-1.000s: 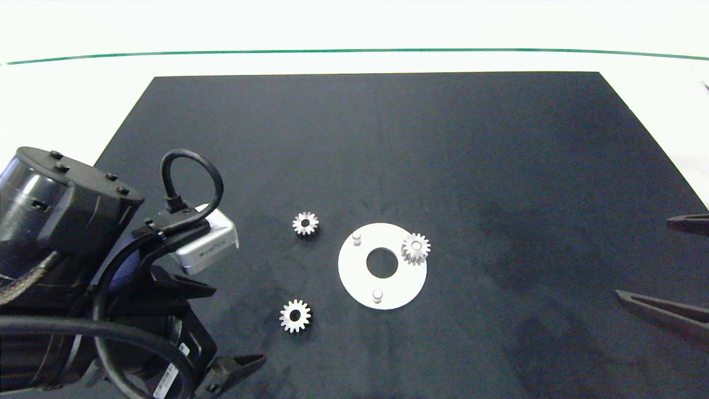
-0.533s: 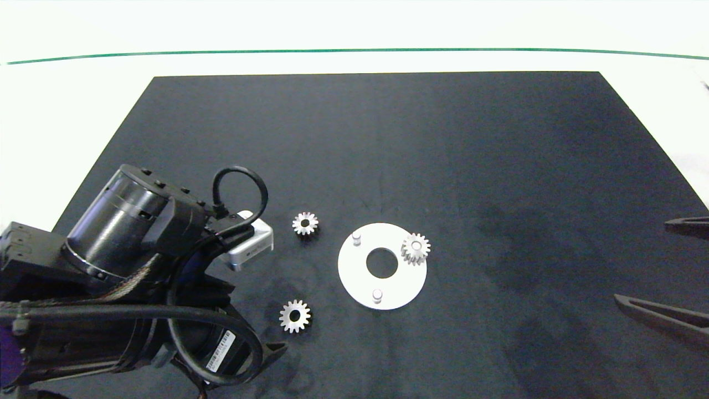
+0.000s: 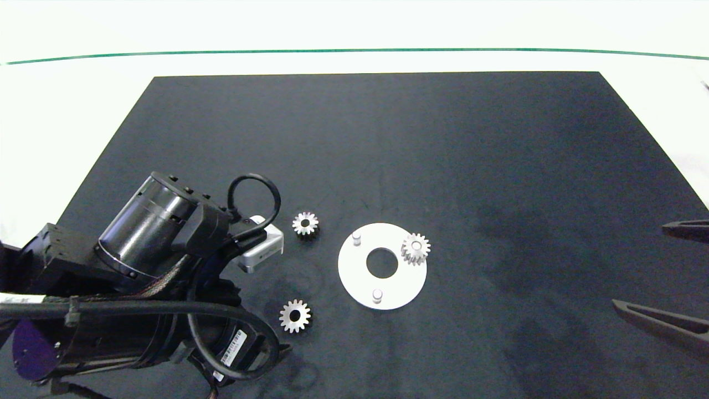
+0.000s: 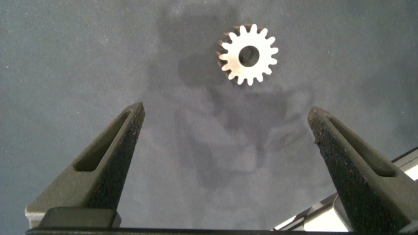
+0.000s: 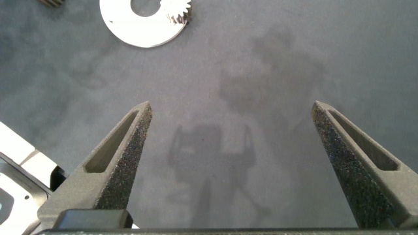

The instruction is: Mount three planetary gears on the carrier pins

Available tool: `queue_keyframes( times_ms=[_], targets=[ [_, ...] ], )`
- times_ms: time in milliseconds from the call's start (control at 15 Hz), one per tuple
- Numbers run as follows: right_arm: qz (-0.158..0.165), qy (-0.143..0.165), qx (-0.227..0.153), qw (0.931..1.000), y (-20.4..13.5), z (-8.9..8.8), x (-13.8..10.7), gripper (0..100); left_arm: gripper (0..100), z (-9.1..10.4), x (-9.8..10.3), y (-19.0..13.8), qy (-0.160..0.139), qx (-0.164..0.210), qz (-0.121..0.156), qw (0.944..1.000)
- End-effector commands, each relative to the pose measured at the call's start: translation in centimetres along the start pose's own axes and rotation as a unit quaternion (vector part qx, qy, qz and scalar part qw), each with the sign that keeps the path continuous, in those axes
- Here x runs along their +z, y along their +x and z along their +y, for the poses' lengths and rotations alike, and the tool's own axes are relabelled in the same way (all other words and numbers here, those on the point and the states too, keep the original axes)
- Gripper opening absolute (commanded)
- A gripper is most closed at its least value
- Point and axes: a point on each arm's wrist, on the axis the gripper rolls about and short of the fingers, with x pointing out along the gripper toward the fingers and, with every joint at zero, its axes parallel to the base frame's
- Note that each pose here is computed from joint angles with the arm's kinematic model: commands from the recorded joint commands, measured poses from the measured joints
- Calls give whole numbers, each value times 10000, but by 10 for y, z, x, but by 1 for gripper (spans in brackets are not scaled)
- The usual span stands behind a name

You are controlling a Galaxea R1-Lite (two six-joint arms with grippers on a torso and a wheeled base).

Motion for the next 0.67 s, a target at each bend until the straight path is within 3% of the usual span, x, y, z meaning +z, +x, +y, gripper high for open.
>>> queue_keyframes(
  times_ms=[67, 667],
  targets=[
    [57, -23, 9, 10000, 2, 1, -1, 100, 100, 0, 0, 2, 13, 7, 55, 10000],
    [80, -37, 7, 10000, 3, 1, -2, 100, 100, -7, 2, 9, 72, 41, -84, 9999]
  ],
)
